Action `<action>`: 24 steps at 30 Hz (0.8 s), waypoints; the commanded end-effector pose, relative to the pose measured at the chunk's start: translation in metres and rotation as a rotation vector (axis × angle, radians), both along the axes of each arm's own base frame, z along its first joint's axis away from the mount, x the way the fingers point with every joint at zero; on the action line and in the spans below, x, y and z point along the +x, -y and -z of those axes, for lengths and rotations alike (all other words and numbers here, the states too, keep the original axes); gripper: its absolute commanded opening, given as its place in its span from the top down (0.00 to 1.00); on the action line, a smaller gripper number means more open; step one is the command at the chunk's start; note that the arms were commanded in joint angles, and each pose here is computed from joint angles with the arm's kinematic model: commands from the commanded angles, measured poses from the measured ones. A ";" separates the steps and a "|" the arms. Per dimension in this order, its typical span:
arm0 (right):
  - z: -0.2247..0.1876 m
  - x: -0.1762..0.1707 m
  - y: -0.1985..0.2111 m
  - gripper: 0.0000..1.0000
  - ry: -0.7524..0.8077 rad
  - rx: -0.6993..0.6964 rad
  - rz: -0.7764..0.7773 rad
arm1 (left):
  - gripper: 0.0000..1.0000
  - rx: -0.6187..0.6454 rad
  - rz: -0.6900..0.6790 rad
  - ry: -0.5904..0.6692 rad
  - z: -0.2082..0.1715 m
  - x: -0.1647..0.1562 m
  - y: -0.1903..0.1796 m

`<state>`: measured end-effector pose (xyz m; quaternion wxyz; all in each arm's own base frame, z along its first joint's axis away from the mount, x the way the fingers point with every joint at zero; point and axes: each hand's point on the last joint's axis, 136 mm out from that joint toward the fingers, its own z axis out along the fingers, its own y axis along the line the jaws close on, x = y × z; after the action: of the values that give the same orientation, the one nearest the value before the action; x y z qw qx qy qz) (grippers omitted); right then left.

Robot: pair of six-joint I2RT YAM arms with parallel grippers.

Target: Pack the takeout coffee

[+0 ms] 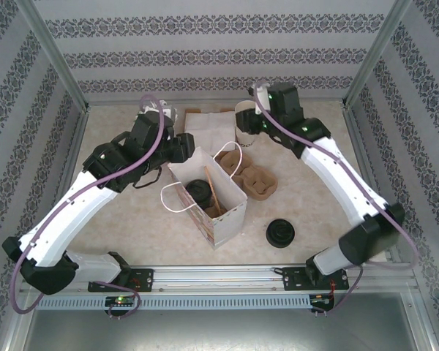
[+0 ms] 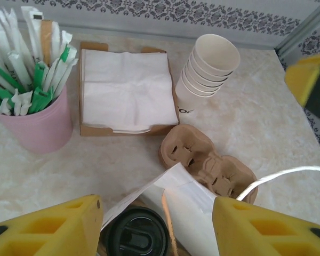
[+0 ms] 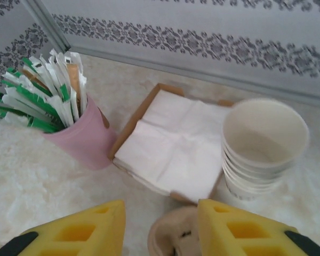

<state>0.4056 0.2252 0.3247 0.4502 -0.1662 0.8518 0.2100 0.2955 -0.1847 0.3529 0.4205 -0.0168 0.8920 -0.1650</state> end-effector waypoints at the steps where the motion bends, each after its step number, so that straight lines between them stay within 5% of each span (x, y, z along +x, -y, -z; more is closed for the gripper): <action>1: 0.002 0.018 -0.030 0.62 0.012 -0.018 -0.093 | 0.43 -0.074 -0.085 0.057 -0.013 0.004 -0.012; 11: 0.054 0.071 -0.078 0.71 -0.059 -0.104 -0.160 | 0.43 -0.045 -0.136 0.018 0.003 0.002 -0.022; 24: 0.137 0.110 -0.098 0.69 -0.123 -0.266 -0.139 | 0.43 -0.040 -0.186 0.029 0.006 0.007 -0.029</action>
<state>0.5124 0.3237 0.1947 0.3588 -0.2598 0.8809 0.1666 0.2967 -0.1645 0.3405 0.4291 -0.0810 0.8878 -0.1453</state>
